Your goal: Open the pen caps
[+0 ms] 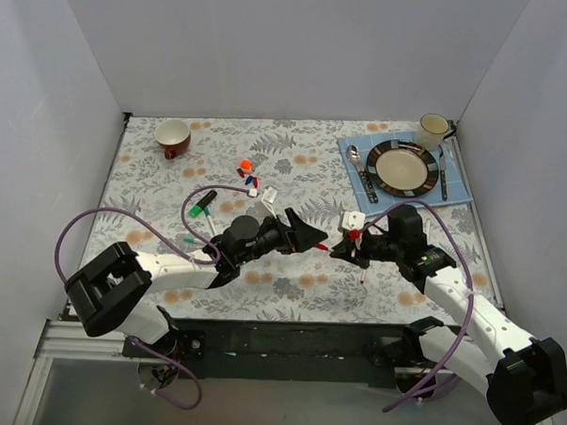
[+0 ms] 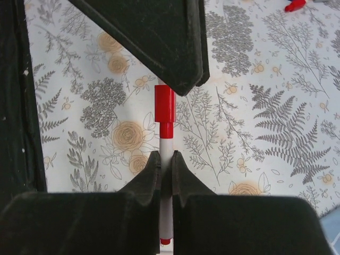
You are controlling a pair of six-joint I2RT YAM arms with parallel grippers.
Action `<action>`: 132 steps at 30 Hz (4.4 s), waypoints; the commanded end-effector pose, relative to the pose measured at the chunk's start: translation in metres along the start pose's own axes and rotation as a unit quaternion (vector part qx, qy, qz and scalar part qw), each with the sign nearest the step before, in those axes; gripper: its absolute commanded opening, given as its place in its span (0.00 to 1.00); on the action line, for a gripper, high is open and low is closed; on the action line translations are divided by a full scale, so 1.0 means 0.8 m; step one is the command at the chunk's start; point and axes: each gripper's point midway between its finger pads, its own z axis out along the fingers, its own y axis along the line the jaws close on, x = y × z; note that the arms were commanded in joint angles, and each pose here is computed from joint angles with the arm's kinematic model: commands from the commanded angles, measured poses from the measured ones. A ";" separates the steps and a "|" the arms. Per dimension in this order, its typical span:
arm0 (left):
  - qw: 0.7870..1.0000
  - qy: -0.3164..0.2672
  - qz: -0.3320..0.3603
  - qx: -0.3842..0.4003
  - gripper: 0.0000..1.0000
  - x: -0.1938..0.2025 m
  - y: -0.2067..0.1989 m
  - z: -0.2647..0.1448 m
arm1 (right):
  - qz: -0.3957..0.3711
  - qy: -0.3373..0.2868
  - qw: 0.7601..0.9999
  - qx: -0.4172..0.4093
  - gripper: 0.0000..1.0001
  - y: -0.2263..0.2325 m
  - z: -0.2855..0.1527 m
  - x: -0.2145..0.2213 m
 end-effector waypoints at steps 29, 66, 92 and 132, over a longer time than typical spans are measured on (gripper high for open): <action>0.982 -0.157 -0.088 0.061 0.01 -0.047 -0.047 0.037 | 0.091 -0.052 0.990 0.093 0.01 -0.044 0.004 -0.031; 0.943 -0.134 -0.033 -0.302 0.00 -0.281 0.264 -0.016 | 0.093 0.072 0.973 0.198 0.01 -0.115 -0.036 0.032; 0.922 -0.099 0.014 -0.374 0.57 -0.291 0.306 -0.021 | 0.181 0.135 0.929 0.294 0.01 -0.160 -0.068 0.091; 0.952 -0.082 0.192 -0.224 0.98 -0.252 0.100 -0.138 | 0.296 0.214 0.874 0.320 0.28 -0.178 -0.123 0.177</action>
